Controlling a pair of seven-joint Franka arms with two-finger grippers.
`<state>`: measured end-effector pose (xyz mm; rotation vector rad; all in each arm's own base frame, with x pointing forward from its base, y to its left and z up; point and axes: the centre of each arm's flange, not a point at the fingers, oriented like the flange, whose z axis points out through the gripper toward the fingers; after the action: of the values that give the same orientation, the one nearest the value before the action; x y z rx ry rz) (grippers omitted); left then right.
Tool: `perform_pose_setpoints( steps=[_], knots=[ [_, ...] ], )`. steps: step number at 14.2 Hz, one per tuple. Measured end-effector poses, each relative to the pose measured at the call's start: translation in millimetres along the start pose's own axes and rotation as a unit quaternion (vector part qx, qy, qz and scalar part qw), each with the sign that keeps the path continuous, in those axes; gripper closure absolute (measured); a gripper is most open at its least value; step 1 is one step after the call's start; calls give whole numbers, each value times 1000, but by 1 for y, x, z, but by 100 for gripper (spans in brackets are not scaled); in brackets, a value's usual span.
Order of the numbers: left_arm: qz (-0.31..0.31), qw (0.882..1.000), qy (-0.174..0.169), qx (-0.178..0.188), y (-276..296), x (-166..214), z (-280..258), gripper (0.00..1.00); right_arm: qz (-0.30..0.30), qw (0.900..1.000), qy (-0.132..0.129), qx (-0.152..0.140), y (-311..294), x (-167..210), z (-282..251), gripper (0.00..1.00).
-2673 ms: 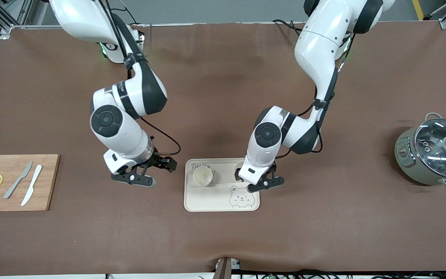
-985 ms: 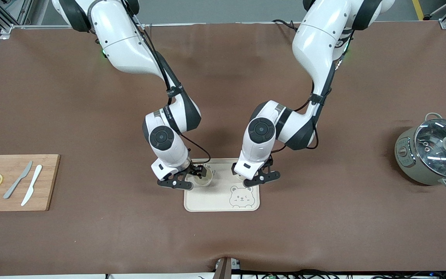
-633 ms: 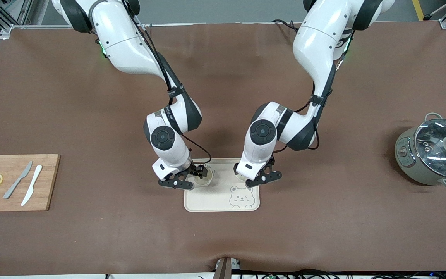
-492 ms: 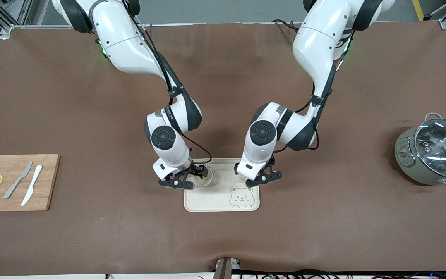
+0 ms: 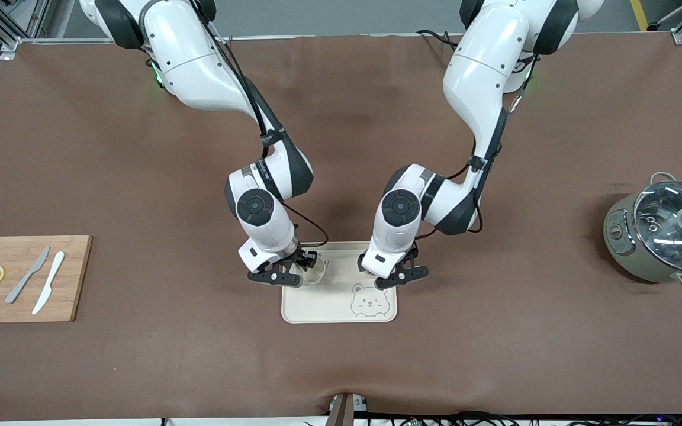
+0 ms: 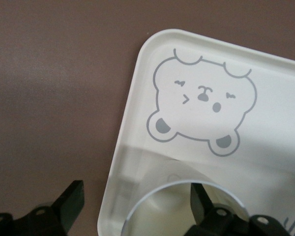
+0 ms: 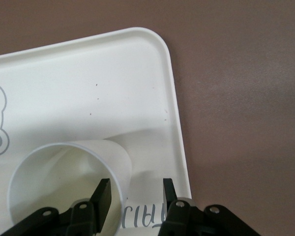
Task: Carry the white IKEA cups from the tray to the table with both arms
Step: 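Close the left gripper and the right gripper around the white cups, then lift the cups off the tray and carry them apart with both grippers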
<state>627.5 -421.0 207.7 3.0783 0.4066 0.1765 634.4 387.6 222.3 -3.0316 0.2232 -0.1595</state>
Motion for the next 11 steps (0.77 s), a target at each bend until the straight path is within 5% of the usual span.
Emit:
perform_pose_setpoints(
  steps=[4, 9, 11],
  knots=[
    [-1, 1000, 3, -3, 1, 1, -2, 50, 9, 1000, -2, 4, -6, -4, 0, 87],
    [11, 1000, 16, 9, 0, 1, -2, 96, 11, 1000, -1, 6, -7, -3, -2, 96],
    [11, 1000, 16, 9, 0, 2, -2, 96, 11, 1000, 3, 9, -9, 0, -7, 96]
  ],
)
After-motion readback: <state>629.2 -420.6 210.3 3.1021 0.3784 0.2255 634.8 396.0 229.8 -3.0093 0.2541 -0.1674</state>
